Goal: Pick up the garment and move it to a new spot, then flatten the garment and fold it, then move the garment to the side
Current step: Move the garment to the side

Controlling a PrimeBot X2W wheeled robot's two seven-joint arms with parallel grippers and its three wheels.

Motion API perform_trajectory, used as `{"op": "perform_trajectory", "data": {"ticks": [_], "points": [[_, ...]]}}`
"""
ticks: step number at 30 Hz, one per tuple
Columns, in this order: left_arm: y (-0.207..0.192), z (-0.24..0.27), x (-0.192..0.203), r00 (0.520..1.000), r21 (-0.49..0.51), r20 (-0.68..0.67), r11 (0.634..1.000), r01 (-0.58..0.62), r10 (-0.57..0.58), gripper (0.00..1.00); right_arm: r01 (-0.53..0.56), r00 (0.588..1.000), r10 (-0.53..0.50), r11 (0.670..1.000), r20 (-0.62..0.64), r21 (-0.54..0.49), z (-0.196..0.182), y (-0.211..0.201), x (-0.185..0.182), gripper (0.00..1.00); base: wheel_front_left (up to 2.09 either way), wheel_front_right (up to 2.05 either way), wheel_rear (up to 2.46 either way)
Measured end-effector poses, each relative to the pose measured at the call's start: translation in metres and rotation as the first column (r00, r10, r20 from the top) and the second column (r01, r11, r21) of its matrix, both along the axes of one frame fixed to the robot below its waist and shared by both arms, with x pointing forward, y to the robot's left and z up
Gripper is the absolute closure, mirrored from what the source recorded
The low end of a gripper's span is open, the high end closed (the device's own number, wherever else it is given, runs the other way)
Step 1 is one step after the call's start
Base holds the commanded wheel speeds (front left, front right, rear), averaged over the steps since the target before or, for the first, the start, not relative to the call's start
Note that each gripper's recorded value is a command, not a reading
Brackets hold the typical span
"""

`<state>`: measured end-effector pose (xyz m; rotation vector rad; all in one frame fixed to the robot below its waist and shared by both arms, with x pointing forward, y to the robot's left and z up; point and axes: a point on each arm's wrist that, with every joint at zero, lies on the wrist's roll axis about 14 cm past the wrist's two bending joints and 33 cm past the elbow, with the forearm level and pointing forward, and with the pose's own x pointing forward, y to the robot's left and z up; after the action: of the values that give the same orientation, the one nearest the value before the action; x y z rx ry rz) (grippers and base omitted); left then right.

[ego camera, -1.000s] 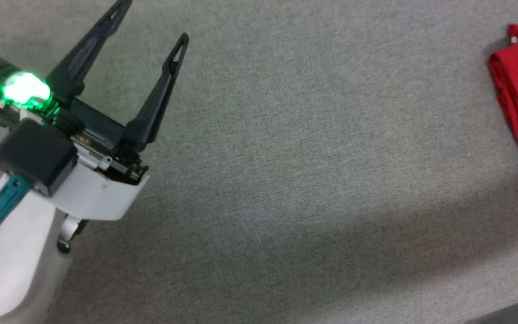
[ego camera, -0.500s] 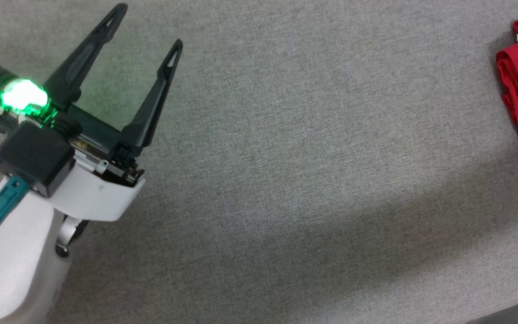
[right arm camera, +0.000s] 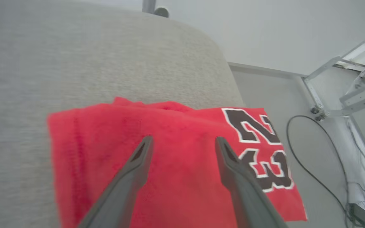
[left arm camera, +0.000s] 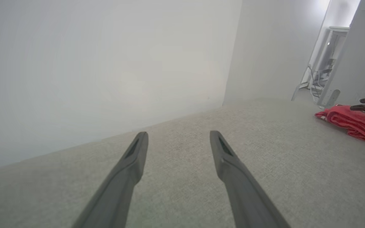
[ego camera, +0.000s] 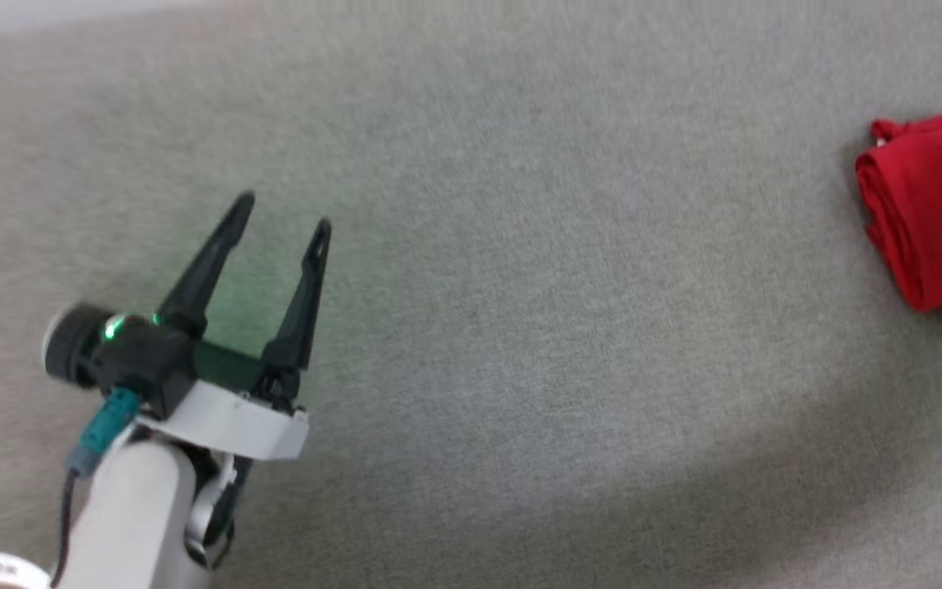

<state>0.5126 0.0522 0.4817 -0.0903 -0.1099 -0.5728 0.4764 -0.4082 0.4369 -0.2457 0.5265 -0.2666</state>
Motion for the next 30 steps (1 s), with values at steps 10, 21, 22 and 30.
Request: {"op": "perform_trajectory", "data": {"ticks": [10, 21, 22, 30], "points": [[0.06, 0.0, -0.046, 0.973, 0.014, -0.086, 0.977, -0.214, 0.214, 0.0, -0.248, 0.949, 0.214, 0.96, 0.23, 0.129, 0.025, 0.1, 0.007, 0.0, 0.0, 0.0, 0.0], [0.13, 0.01, -0.111, 0.901, 0.033, -0.09, 0.906, -0.422, 0.423, 0.0, -0.39, 0.887, 0.267, 0.87, 0.376, 0.303, 0.026, 0.197, -0.022, 0.0, 0.0, 0.0, 0.0], [0.135, 0.013, -0.117, 0.894, 0.029, -0.086, 0.899, -0.438, 0.439, 0.0, -0.405, 0.88, 0.272, 0.859, 0.389, 0.314, 0.028, 0.205, -0.025, 0.0, 0.0, 0.0, 0.0], [0.162, 0.035, -0.148, 0.857, -0.003, -0.026, 0.857, -0.516, 0.515, 0.0, -0.49, 0.808, 0.287, 0.812, 0.514, 0.317, 0.064, 0.239, -0.037, 0.0, 0.0, 0.0, 0.0]]}}
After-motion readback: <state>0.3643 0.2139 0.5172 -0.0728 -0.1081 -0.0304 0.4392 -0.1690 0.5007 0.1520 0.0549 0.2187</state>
